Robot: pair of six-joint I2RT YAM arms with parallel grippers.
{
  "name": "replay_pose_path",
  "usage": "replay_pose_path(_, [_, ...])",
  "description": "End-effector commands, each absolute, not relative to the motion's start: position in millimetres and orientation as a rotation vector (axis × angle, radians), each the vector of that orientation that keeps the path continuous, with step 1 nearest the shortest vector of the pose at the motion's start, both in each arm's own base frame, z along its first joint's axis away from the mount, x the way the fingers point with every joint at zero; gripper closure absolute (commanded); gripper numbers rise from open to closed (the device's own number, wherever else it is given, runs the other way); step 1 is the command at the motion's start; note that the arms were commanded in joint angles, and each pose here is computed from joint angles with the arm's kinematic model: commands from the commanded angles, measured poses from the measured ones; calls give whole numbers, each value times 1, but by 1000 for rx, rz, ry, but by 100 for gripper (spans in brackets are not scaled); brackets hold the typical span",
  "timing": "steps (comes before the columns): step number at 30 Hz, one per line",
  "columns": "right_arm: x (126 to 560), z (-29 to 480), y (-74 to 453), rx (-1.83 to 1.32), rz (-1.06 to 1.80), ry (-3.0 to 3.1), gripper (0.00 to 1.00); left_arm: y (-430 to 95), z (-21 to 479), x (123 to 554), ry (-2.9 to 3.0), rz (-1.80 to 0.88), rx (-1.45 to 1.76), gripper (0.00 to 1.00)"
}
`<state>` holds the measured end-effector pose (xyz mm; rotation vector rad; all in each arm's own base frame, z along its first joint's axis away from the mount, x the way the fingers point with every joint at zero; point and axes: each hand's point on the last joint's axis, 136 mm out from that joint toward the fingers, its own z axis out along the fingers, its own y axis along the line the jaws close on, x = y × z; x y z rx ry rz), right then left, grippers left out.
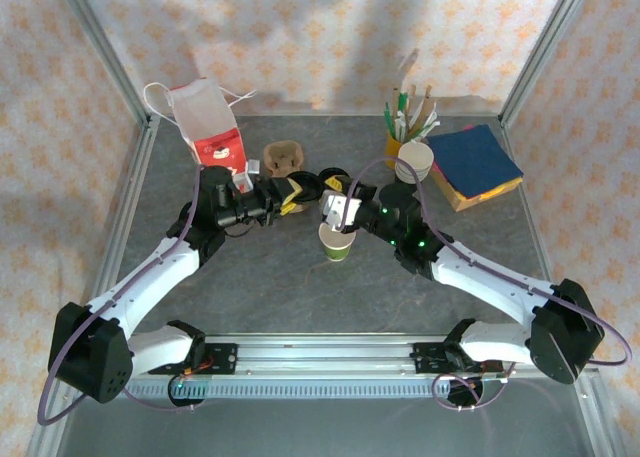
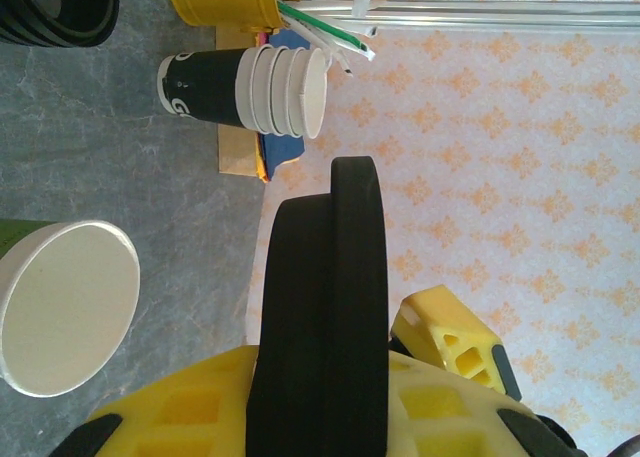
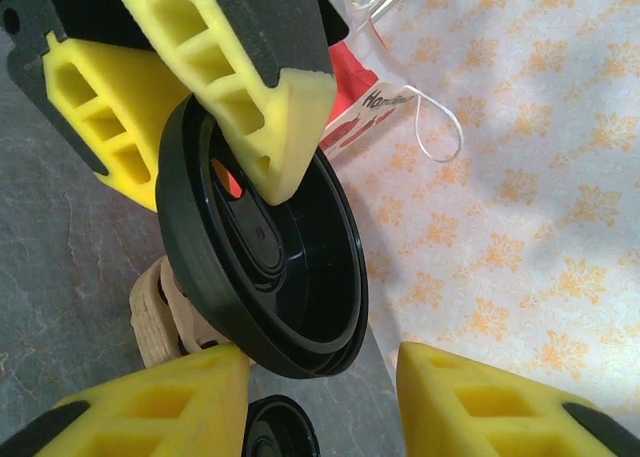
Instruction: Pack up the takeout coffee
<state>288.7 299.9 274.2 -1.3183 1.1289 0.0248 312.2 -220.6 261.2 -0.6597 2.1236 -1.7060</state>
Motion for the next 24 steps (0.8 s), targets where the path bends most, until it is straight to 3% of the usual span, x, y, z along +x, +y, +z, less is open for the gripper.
replay_pose_path(1, [287,286,306,-1333,38,1102,60,-225,267,306,2139,-1721,-625,87])
replay_pose_path(13, [286,278,310,-1411,19,1087,60,-231,270,306,2136,-1745,-606,87])
replay_pose_path(24, [291,275,308,-1439,-21,1113,74,-232,265,307,2159,-1724,-605,87])
